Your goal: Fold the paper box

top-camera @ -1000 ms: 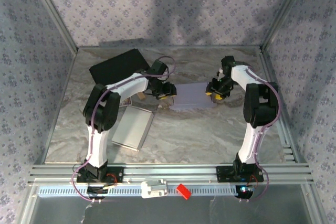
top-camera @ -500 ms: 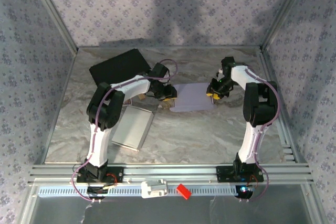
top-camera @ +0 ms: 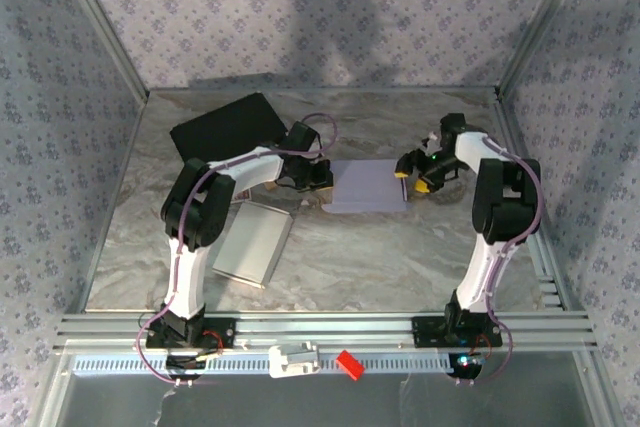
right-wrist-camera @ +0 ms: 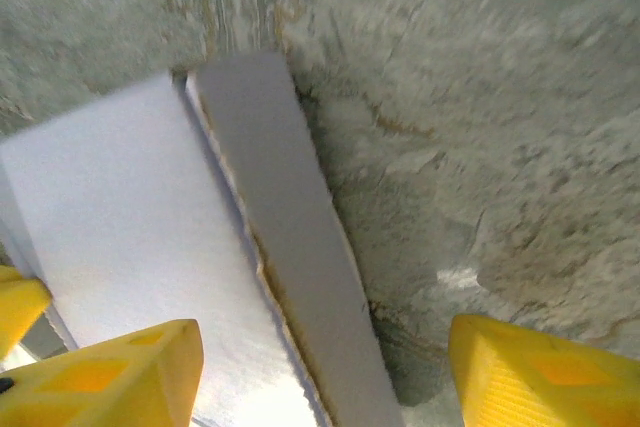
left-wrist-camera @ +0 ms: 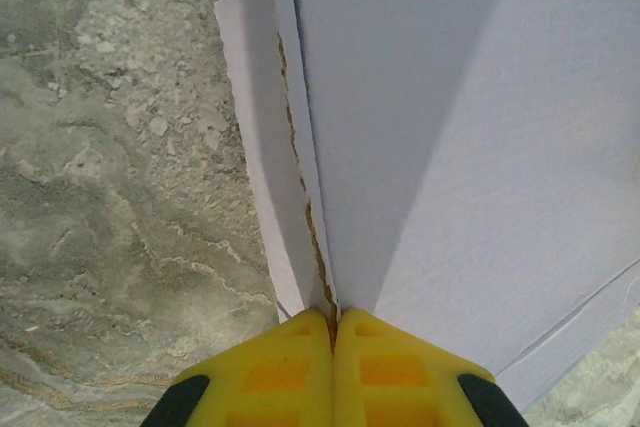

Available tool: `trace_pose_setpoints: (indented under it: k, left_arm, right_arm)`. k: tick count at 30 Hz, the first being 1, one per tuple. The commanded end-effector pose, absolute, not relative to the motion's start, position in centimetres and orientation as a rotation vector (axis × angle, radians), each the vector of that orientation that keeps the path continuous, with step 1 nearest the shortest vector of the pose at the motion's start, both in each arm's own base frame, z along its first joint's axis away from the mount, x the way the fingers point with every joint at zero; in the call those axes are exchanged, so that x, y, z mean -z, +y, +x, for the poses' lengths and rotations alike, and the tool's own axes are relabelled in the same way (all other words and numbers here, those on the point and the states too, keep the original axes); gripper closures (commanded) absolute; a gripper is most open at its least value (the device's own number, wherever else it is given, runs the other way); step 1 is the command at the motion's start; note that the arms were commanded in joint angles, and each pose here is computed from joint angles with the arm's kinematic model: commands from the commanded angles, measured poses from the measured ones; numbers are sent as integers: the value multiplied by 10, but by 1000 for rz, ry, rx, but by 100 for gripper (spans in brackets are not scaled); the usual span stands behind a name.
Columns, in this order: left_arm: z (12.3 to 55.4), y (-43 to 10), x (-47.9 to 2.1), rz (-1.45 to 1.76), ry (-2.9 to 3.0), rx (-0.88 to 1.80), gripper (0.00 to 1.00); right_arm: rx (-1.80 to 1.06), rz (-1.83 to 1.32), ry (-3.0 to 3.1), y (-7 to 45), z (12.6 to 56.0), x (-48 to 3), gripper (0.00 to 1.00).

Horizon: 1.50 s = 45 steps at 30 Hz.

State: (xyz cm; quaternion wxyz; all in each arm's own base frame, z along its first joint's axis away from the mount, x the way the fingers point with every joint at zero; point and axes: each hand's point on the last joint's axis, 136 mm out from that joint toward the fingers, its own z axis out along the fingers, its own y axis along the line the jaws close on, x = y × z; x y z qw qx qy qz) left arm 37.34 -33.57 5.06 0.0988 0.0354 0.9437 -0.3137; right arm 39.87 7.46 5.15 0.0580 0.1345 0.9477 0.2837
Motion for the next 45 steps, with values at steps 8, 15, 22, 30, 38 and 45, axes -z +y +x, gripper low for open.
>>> trace_pose_setpoints:
  k: [8,15,22,30,38,45]
  left_arm:
    - [353,-300,-4,41,2901,933,94]
    - [354,-293,0,15,2911,945,94]
    - [361,-298,-4,-7,2892,969,93]
    - [370,-302,-25,17,2842,983,86]
    - [379,-280,-97,119,2655,694,55]
    - [320,-323,-175,909,2177,533,57]
  right_arm:
    - [-1435,197,2636,124,411,-69,28]
    - [-1605,138,2556,146,408,-85,29]
    - [-1690,115,2512,171,398,-108,39]
    - [-1670,243,2564,170,389,-109,60]
    - [-1727,532,2599,162,392,-112,70]
    - [-1775,858,2683,154,387,-117,75]
